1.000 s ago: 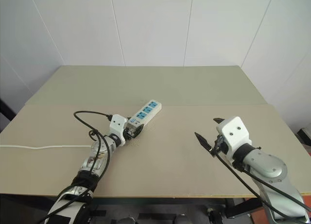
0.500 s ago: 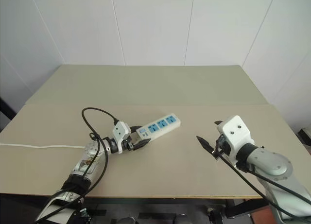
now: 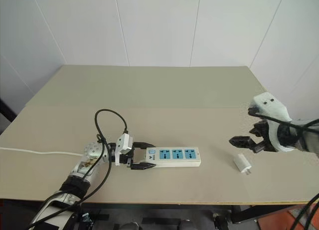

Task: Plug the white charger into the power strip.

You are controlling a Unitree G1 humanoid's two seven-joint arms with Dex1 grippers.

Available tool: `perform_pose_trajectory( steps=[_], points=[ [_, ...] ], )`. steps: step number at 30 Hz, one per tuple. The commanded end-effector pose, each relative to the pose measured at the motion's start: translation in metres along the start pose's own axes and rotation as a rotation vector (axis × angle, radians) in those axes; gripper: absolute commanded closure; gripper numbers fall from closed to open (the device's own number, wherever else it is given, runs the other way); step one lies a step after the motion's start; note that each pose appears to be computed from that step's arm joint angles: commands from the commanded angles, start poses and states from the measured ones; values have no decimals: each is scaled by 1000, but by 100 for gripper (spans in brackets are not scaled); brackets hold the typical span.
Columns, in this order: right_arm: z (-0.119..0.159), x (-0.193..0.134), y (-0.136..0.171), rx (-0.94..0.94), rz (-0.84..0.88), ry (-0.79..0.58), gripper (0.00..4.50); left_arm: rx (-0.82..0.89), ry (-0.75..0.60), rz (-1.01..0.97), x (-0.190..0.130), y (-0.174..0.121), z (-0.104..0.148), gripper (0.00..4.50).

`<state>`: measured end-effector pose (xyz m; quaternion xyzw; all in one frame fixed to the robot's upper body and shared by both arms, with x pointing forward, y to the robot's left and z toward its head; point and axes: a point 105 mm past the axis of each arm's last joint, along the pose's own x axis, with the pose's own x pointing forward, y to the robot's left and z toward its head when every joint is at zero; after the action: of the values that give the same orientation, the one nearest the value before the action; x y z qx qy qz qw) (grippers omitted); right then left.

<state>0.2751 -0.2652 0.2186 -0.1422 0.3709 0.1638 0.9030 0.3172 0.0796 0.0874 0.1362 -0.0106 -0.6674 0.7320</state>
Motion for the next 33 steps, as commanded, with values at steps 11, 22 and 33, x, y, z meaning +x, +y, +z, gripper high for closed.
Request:
perform_pose_trajectory(
  steps=[11,22,33],
  points=[
    [-9,24,-18,90,-1,258,0,15,-90,30,27,-12,11,123],
    [-15,44,-19,112,30,323,0,43,-53,0,17,-17,18,123],
    [-20,62,-10,133,76,338,0,35,-57,-8,17,-23,22,123]
  ],
)
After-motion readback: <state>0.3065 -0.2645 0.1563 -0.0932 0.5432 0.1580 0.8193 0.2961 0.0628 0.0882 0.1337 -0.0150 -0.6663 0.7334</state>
